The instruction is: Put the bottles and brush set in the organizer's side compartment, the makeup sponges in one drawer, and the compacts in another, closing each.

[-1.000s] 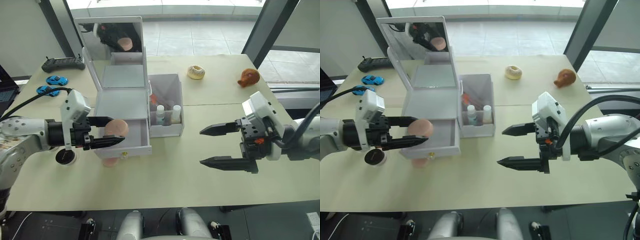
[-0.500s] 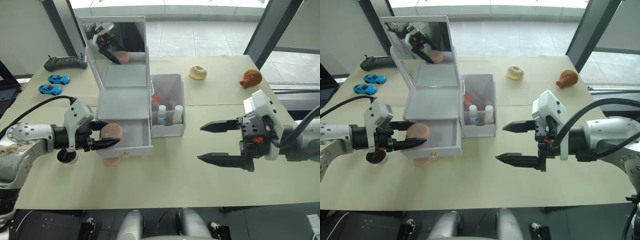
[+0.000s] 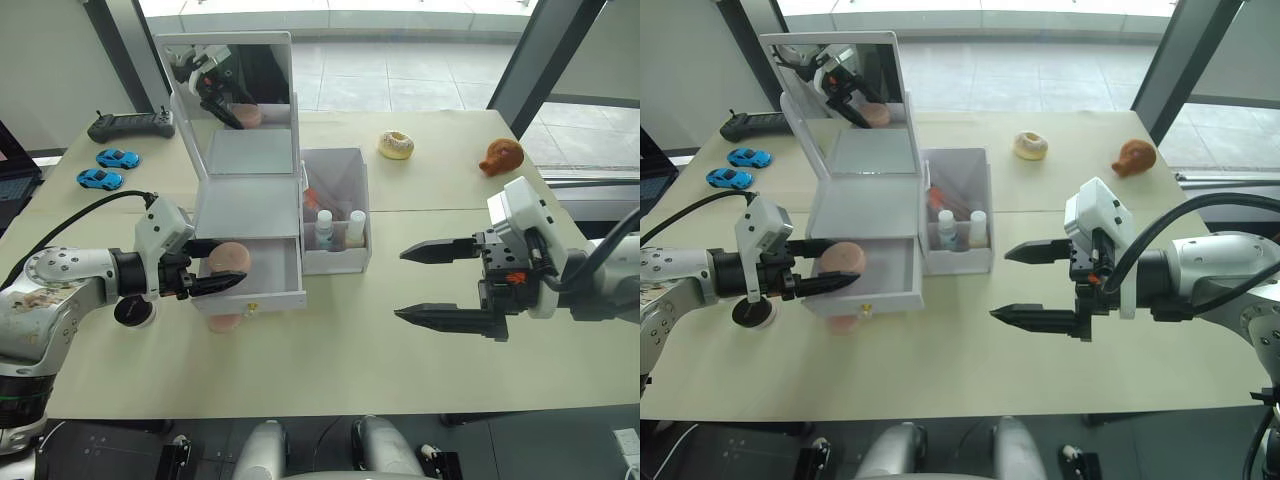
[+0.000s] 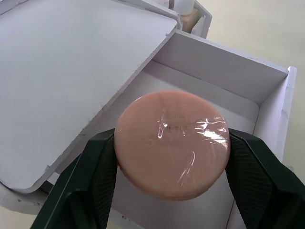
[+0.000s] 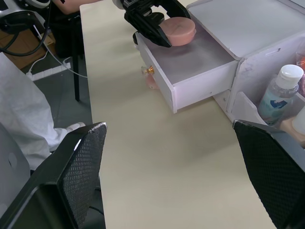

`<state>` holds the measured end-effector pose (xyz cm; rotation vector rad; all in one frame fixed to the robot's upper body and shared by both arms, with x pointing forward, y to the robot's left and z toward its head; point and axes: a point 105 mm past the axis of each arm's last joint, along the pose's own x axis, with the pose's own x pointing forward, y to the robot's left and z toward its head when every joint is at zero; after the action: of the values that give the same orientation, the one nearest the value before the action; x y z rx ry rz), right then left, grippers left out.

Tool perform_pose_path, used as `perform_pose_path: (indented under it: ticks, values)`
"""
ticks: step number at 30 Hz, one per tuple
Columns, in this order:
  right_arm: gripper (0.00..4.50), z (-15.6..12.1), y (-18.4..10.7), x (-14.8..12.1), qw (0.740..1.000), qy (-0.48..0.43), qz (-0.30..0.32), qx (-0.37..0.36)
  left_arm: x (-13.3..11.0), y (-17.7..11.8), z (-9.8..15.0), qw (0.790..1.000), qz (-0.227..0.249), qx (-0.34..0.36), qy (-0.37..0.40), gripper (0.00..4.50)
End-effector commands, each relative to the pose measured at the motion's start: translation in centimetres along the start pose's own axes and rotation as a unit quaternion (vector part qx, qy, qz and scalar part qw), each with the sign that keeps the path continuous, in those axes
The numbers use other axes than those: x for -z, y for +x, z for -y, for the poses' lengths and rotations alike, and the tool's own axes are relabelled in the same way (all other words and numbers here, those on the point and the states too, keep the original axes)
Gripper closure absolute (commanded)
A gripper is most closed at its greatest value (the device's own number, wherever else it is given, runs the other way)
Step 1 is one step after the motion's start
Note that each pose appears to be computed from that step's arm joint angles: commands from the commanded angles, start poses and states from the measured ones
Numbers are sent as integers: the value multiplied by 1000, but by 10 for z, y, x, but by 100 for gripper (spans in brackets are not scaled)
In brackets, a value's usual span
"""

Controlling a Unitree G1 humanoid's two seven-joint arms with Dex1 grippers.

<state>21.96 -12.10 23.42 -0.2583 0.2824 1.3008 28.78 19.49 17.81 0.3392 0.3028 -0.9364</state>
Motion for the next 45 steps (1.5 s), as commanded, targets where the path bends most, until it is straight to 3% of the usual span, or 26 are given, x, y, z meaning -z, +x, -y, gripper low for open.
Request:
perform_pose_path:
  ticks: [1,6,14,21,24,26,31,34,37,40,45]
  values:
    - [0,-1,-1,-5,1000,-16,6,5,-12,-4,0,1000,16,-1,16,145]
    - [0,0,-1,-3,1000,-14,2,4,-28,-14,-4,999,42,4,9,4]
    - [0,8,-7,1,1000,-13,-2,13,-38,-68,-26,996,82,-34,-11,4]
    - [0,54,-36,21,989,-37,38,138,12,-139,-78,977,70,-197,-39,4]
    - [0,84,-71,51,969,-41,33,241,70,-190,-103,944,34,-318,-85,4]
    - [0,99,-93,62,952,-40,31,303,97,-215,-108,922,13,-374,-100,4]
    - [0,105,-127,94,930,-27,0,366,128,-241,-99,901,-9,-417,-123,4]
    - [0,104,-132,103,926,-9,12,377,134,-247,-98,893,2,-427,-140,4]
    - [0,104,-130,103,928,-13,9,372,129,-244,-100,899,-2,-421,-123,4]
    - [0,107,-125,93,931,-29,8,364,120,-229,-98,918,-10,-386,-85,4]
    - [0,95,-90,54,962,-46,39,267,93,-194,-73,960,15,-277,-45,4]
